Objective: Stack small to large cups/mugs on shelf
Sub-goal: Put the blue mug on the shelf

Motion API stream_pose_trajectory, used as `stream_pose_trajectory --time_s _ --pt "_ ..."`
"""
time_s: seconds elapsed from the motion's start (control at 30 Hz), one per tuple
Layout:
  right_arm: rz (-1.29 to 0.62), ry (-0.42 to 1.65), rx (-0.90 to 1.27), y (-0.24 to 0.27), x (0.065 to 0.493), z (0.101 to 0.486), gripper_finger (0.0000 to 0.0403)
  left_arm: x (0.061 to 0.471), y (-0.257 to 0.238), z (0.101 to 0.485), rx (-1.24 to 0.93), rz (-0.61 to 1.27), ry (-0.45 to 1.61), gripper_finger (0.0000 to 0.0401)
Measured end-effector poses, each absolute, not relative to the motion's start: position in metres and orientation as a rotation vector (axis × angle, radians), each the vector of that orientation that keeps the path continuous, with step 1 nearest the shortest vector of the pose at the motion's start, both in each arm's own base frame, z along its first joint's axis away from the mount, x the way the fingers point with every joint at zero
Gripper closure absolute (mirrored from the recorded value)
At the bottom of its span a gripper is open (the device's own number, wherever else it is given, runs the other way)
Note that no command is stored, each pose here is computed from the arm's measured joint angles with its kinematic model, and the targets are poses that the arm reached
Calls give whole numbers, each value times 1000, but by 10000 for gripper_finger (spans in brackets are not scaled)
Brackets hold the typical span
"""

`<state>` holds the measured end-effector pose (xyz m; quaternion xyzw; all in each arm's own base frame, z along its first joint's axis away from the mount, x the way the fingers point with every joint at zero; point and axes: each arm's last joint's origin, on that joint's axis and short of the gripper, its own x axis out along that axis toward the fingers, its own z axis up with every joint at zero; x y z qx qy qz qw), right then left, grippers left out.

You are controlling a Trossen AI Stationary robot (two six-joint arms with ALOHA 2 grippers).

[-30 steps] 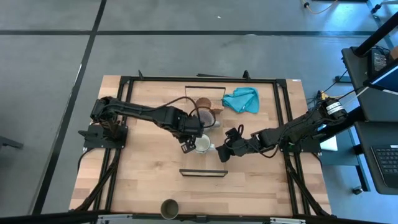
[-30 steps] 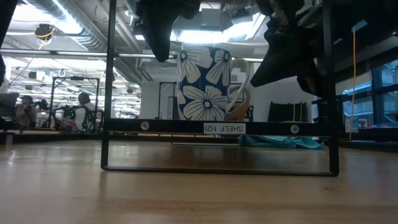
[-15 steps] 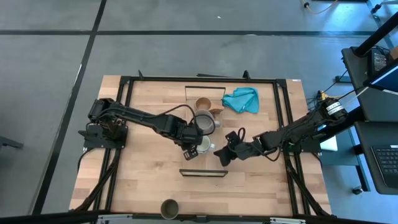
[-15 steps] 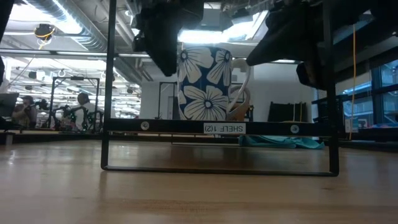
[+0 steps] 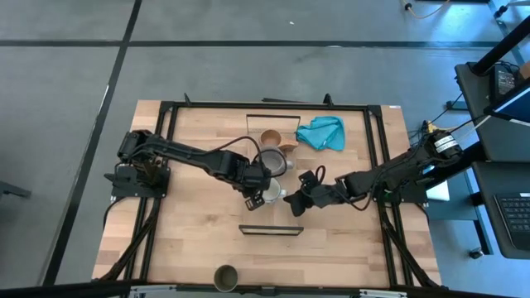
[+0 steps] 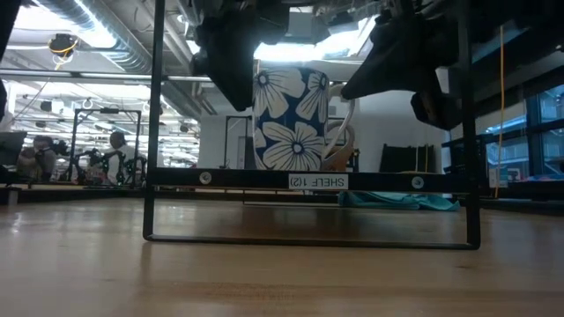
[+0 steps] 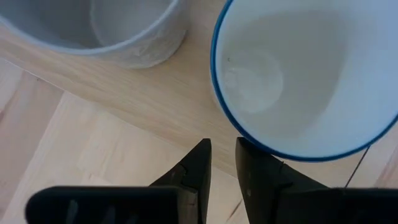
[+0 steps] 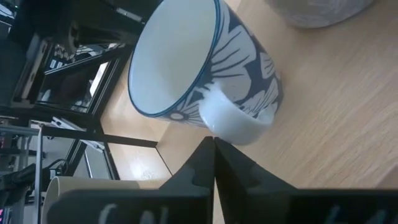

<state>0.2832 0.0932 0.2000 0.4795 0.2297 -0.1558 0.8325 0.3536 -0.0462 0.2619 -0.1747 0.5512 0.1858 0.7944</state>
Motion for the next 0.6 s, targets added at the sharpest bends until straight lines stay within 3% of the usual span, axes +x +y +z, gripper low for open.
stream_pose_trajectory --time_s 0.6 --pt "-335 510 1009 92 282 198 391 355 -38 262 -359 389 1191 332"
